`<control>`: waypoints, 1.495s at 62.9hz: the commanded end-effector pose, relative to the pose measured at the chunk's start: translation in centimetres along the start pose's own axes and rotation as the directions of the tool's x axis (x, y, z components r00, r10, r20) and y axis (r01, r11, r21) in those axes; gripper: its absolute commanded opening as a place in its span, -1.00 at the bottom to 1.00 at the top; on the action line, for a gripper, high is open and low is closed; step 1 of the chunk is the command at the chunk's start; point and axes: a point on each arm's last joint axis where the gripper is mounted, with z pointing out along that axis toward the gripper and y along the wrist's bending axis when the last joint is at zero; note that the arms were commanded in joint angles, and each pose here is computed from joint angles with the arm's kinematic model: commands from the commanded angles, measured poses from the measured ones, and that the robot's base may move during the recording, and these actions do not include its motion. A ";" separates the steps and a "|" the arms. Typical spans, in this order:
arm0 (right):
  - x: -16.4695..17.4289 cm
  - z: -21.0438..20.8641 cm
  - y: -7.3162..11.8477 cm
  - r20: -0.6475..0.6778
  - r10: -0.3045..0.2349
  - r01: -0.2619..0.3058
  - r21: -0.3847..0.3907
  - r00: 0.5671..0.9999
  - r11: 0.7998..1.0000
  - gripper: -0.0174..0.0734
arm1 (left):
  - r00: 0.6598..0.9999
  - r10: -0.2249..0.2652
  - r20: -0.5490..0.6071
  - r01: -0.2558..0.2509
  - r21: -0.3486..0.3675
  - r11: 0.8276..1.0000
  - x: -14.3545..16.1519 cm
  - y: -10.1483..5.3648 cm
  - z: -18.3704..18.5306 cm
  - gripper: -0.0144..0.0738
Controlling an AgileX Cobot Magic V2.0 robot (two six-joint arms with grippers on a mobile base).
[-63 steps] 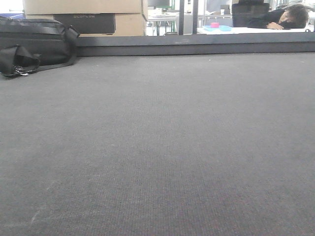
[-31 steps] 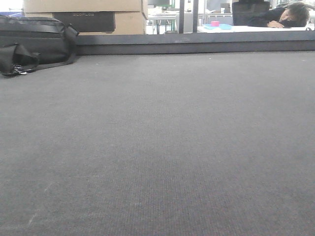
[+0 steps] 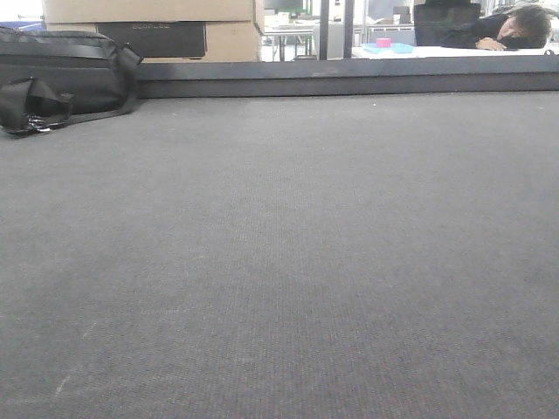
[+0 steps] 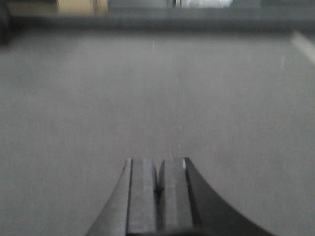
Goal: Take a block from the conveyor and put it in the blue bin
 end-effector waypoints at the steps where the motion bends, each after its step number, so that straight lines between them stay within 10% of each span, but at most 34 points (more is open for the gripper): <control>1: -0.9 2.0 0.0 -0.205 0.007 -0.006 0.006 0.979 1.000 -0.97 | 0.988 -0.013 -0.151 0.014 0.004 1.000 -2.0 -0.3 1.9 -0.93; 32: -0.5 10.6 -0.3 -0.720 0.026 -0.008 0.028 0.694 1.000 -0.97 | 0.861 0.013 -0.509 -0.020 -0.008 1.000 -4.2 -1.3 11.1 -0.93; 47: 1.6 15.3 -1.0 -0.836 0.025 0.026 0.047 0.548 0.999 -0.90 | 0.877 0.012 -0.480 -0.013 0.001 1.000 -4.5 -1.4 11.7 -0.93; 66: 2.8 18.4 -1.6 -0.856 0.031 0.063 0.074 0.517 0.995 0.21 | 0.878 -0.001 -0.478 0.011 0.020 1.000 -4.5 -1.7 11.7 -0.93; 94: 5.7 23.0 -1.0 -0.885 0.090 -0.043 0.078 0.456 0.996 0.04 | 0.895 -0.018 -0.446 0.042 0.045 0.998 -4.8 -2.0 11.9 -0.93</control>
